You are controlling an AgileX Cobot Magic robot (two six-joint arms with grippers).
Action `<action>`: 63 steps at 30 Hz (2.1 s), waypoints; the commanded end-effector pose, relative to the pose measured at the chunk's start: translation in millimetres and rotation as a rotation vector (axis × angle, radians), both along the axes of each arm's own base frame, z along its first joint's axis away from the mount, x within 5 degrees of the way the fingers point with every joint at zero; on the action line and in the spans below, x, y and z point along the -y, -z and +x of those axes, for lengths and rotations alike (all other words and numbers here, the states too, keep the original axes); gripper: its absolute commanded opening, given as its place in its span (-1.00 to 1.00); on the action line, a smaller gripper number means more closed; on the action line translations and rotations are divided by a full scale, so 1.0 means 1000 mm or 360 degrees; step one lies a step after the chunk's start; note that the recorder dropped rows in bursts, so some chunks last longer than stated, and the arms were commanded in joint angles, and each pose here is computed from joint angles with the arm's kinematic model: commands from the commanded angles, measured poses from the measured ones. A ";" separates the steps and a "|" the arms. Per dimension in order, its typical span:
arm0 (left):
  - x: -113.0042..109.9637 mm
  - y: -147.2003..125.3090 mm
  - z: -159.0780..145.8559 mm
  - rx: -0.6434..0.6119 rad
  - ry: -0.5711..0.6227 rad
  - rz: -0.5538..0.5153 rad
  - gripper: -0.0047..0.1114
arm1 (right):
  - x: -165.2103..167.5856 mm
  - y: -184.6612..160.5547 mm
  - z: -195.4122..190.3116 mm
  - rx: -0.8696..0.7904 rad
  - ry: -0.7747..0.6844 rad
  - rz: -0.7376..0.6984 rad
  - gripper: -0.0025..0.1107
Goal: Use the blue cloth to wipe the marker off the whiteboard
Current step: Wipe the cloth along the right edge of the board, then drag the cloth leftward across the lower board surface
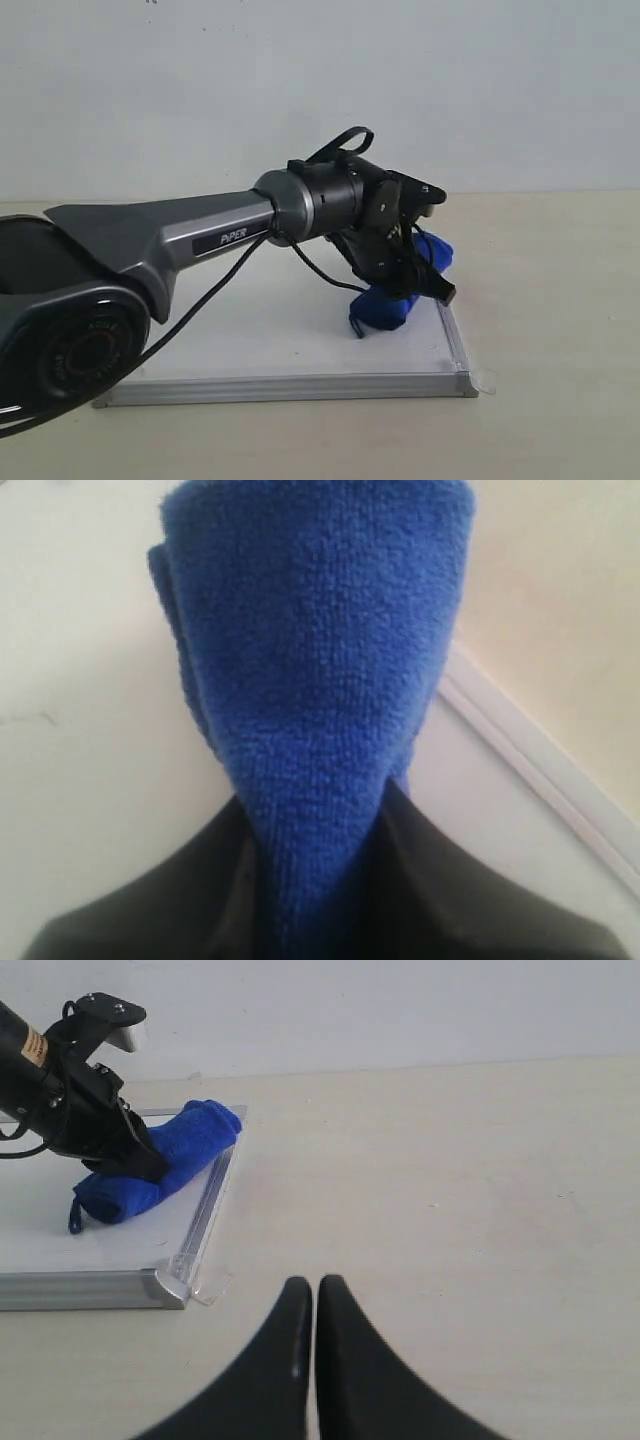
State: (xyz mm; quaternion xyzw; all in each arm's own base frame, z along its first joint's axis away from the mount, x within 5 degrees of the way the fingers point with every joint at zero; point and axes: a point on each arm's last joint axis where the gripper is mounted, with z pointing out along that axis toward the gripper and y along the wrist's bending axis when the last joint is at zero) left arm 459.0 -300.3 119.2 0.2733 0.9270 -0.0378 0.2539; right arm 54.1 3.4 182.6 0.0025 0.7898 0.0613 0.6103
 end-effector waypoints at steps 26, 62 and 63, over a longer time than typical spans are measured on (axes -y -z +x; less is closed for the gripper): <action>0.002 0.024 -0.039 -0.0595 0.0444 0.0160 -0.85 | 0.000 -0.001 0.000 0.0015 0.0001 -0.0009 -0.93; -0.059 -0.006 -0.014 -0.0594 0.0198 0.0349 -0.85 | 0.000 -0.001 0.000 0.0015 0.0001 -0.0009 -0.93; -0.062 -0.006 -0.016 -0.0597 0.0198 0.0381 -0.85 | 0.000 -0.001 0.000 0.0015 0.0001 -0.0009 -0.93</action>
